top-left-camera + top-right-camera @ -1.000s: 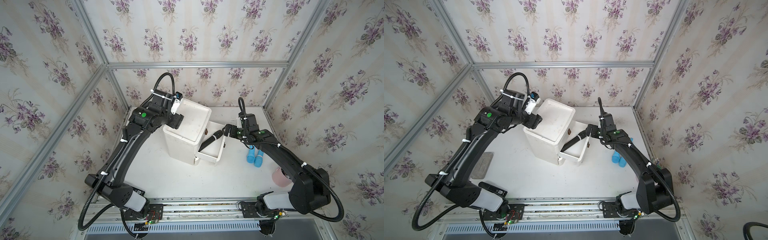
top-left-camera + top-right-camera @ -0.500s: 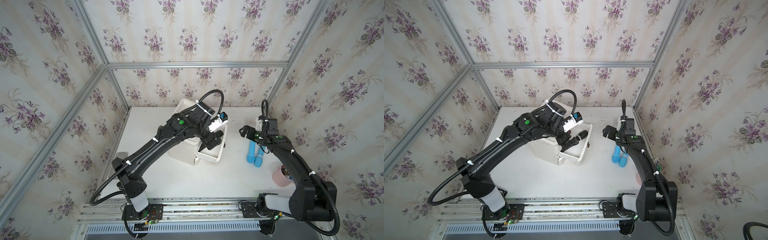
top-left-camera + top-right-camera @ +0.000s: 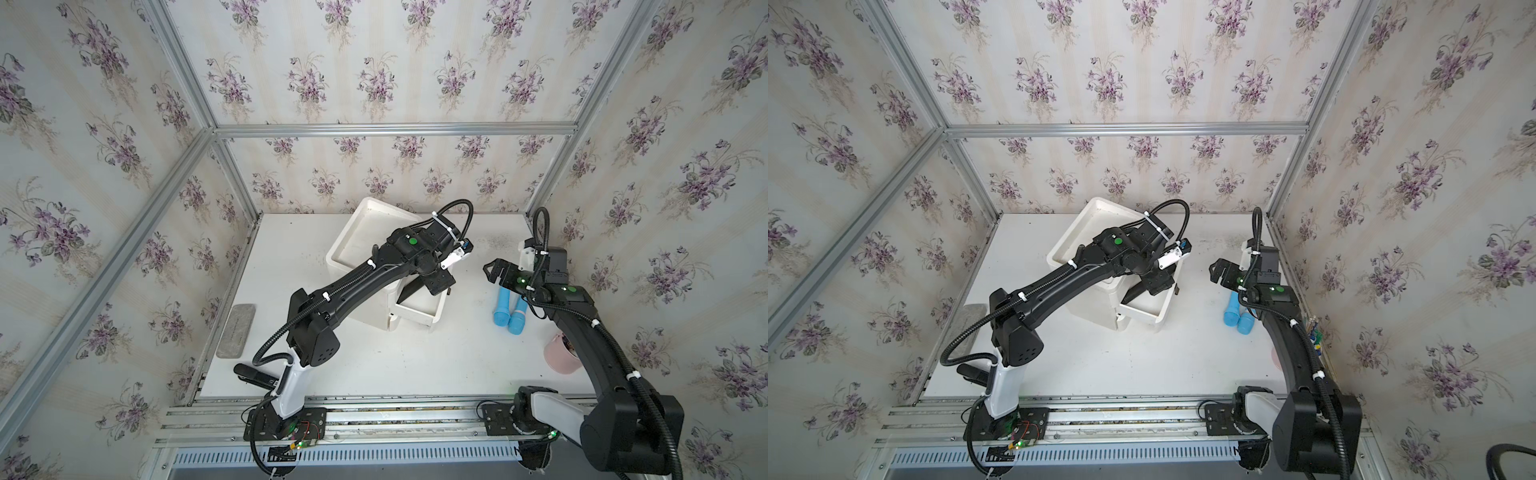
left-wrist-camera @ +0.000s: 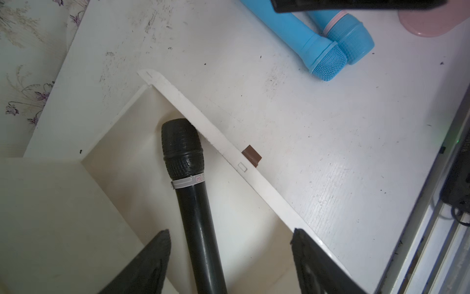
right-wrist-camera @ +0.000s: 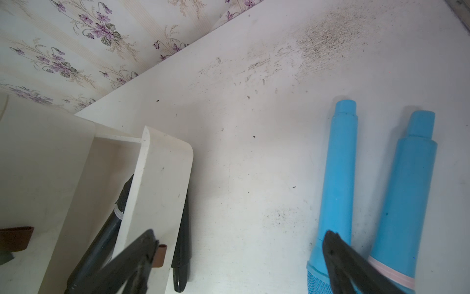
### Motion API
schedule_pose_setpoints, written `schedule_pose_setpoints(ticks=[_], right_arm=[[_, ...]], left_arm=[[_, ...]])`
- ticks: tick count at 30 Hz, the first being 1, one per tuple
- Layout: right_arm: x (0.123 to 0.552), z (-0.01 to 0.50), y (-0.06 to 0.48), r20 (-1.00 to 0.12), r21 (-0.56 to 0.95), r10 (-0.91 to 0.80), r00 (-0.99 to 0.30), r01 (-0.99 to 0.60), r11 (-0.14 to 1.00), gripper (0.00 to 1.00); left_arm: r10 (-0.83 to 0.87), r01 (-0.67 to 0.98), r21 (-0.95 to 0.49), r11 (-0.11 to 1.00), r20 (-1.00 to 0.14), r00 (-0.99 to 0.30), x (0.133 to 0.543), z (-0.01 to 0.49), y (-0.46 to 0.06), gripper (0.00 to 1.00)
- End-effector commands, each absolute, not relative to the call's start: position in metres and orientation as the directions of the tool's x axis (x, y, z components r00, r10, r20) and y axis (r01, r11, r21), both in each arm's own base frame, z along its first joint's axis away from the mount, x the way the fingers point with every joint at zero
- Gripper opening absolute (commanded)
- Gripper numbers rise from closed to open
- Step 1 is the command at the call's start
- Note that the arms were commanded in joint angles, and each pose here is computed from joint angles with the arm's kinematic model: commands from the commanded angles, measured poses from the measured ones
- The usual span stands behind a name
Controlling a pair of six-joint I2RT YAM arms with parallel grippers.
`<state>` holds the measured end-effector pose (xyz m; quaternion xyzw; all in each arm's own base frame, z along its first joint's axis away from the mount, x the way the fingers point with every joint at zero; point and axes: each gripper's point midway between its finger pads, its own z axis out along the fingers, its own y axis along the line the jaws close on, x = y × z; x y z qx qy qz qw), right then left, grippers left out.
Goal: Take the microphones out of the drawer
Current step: Pick up the microphone from the drawer.
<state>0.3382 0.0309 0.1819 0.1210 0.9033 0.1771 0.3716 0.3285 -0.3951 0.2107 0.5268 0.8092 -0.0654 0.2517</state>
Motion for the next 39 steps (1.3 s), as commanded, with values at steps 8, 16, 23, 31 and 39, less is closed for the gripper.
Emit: schedule_pose_setpoints(ticks=[8,16,23,31,39], right_arm=[[0.329,0.176,0.031,-0.627,0.410,0.349,-0.697,0.085,0.908,1.00],[0.324,0.174,0.030,-0.626,0.406,0.346,-0.699,0.087,0.910,1.00],[0.324,0.176,0.031,-0.633,0.411,0.348,-0.691,0.080,0.908,1.00],[0.324,0.177,0.033,-0.631,0.424,0.354,-0.691,0.075,0.902,1.00],[0.324,0.180,0.035,-0.633,0.433,0.357,-0.687,0.068,0.899,1.00]], left_arm=[[0.861,0.852,0.246,0.462,-0.356,-0.364,0.348,0.172,-0.379,0.77],[0.847,0.819,0.262,0.510,-0.320,-0.425,0.358,0.152,-0.378,0.74],[0.831,0.784,0.291,0.548,-0.289,-0.474,0.365,0.138,-0.371,0.71],[0.821,0.770,0.290,0.569,-0.254,-0.511,0.366,0.121,-0.365,0.75],[0.821,0.796,0.213,0.567,-0.228,-0.523,0.357,0.107,-0.368,0.72]])
